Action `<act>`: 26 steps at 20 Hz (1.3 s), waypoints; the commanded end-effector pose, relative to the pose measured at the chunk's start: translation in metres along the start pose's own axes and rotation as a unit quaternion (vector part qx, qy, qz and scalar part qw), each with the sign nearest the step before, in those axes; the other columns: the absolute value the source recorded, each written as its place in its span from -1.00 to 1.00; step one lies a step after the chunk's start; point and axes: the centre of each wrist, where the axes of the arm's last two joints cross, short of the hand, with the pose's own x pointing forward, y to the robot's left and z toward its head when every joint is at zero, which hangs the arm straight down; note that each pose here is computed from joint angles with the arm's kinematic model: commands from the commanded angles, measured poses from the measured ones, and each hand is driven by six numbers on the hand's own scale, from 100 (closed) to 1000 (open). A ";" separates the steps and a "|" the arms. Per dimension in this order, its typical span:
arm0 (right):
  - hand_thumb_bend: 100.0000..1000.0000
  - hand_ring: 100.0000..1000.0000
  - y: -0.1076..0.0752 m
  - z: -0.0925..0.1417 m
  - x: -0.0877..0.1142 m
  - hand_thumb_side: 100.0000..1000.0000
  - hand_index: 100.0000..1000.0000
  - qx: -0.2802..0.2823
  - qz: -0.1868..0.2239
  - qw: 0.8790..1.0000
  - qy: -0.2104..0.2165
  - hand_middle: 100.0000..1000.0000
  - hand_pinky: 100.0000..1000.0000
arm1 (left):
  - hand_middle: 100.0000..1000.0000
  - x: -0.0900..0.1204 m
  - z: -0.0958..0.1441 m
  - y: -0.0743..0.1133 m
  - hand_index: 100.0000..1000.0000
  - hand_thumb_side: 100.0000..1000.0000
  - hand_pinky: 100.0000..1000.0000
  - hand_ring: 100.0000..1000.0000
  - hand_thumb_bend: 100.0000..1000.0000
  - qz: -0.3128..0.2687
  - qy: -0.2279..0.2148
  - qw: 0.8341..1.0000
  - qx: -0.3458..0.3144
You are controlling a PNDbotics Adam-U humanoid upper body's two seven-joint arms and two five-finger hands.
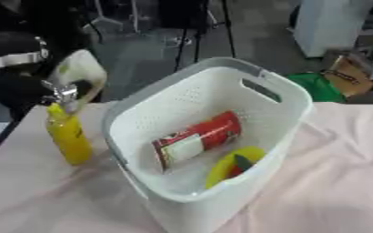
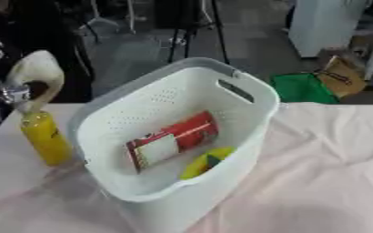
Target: Pick up objects on the table and place them in the box.
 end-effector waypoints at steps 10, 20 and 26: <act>-1.00 -0.01 -0.009 -0.002 0.001 0.65 0.41 -0.004 0.009 1.000 -0.013 0.01 0.40 | 0.22 0.037 -0.018 0.024 0.35 0.80 0.24 0.33 -0.50 -0.023 -0.119 0.992 0.045; -1.00 -0.01 -0.008 -0.002 0.002 0.66 0.41 -0.001 0.005 1.000 -0.016 0.00 0.40 | 0.23 0.072 -0.053 0.018 0.35 0.78 0.24 0.34 -0.46 -0.031 -0.204 0.978 0.027; -1.00 -0.01 -0.008 -0.002 0.003 0.66 0.41 0.002 0.002 1.000 -0.019 0.00 0.40 | 0.30 0.082 -0.079 0.007 0.41 0.77 0.26 0.38 -0.43 -0.036 -0.215 0.976 -0.007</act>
